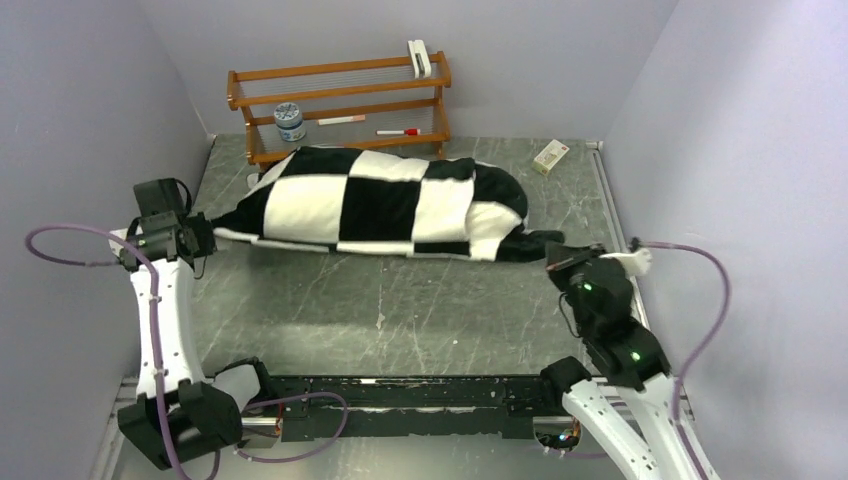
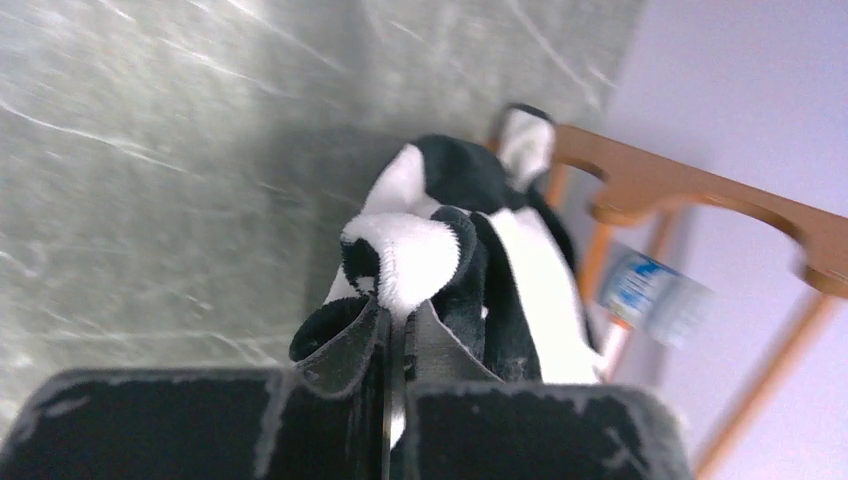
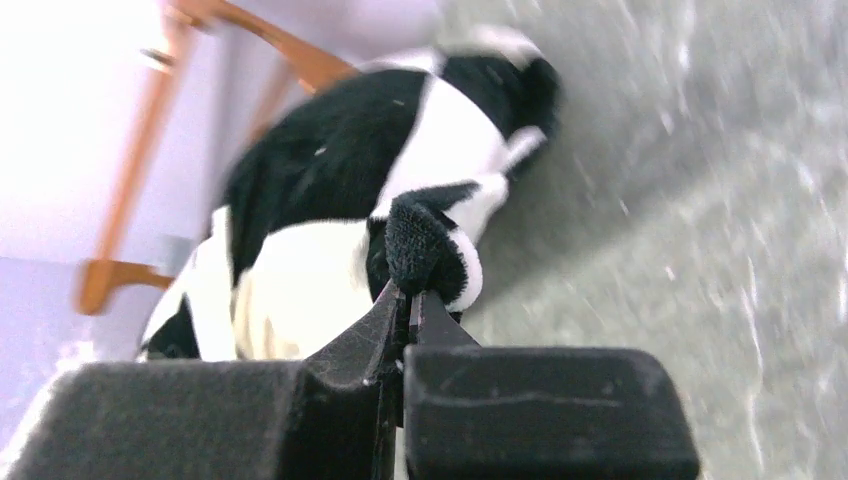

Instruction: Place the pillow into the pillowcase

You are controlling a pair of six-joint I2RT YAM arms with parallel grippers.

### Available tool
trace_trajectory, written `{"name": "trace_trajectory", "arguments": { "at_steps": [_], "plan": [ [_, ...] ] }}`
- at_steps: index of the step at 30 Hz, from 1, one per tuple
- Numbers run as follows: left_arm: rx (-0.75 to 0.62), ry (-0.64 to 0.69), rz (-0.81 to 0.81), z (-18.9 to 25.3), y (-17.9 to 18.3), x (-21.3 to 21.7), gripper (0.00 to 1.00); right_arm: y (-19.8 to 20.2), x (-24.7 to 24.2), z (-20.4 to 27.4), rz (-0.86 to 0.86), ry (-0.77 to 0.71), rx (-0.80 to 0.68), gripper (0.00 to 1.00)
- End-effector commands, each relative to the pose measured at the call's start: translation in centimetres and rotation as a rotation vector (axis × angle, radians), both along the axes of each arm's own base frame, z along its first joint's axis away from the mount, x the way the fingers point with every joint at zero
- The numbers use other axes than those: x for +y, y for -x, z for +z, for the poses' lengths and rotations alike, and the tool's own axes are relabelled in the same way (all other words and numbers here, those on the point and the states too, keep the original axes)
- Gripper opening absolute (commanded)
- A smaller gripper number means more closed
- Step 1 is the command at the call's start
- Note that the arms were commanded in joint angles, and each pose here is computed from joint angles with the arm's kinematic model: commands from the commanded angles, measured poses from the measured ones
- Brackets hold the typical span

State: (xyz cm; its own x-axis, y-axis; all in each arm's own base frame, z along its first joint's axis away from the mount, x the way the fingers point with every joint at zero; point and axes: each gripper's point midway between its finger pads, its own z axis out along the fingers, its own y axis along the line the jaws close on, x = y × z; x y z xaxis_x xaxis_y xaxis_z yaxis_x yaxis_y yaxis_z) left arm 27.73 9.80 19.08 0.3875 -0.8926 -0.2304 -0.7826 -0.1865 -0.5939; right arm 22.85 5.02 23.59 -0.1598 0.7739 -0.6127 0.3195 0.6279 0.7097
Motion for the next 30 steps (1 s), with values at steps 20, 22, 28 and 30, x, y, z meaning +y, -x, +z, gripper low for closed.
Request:
{"name": "trace_trajectory", "arguments": {
  "at_steps": [20, 22, 28, 30],
  "plan": [
    [-0.301, -0.209, -0.201, 11.7, -9.6, 0.0, 0.05, -9.9, -0.9, 15.2, -0.106, 0.445, -0.349, 0.00],
    [-0.253, -0.245, -0.259, 7.8, -12.3, -1.1, 0.05, -12.4, -0.1, 11.1, -0.102, 0.467, -0.304, 0.00],
    [-0.192, -0.292, -0.456, 1.6, -20.9, -2.9, 0.05, -20.4, 0.6, 1.6, -0.046, 0.505, -0.075, 0.00],
    [-0.189, -0.300, -0.510, 0.8, -23.0, -3.5, 0.05, -21.7, 0.2, 0.8, -0.057, 0.516, -0.044, 0.00]
  ]
}}
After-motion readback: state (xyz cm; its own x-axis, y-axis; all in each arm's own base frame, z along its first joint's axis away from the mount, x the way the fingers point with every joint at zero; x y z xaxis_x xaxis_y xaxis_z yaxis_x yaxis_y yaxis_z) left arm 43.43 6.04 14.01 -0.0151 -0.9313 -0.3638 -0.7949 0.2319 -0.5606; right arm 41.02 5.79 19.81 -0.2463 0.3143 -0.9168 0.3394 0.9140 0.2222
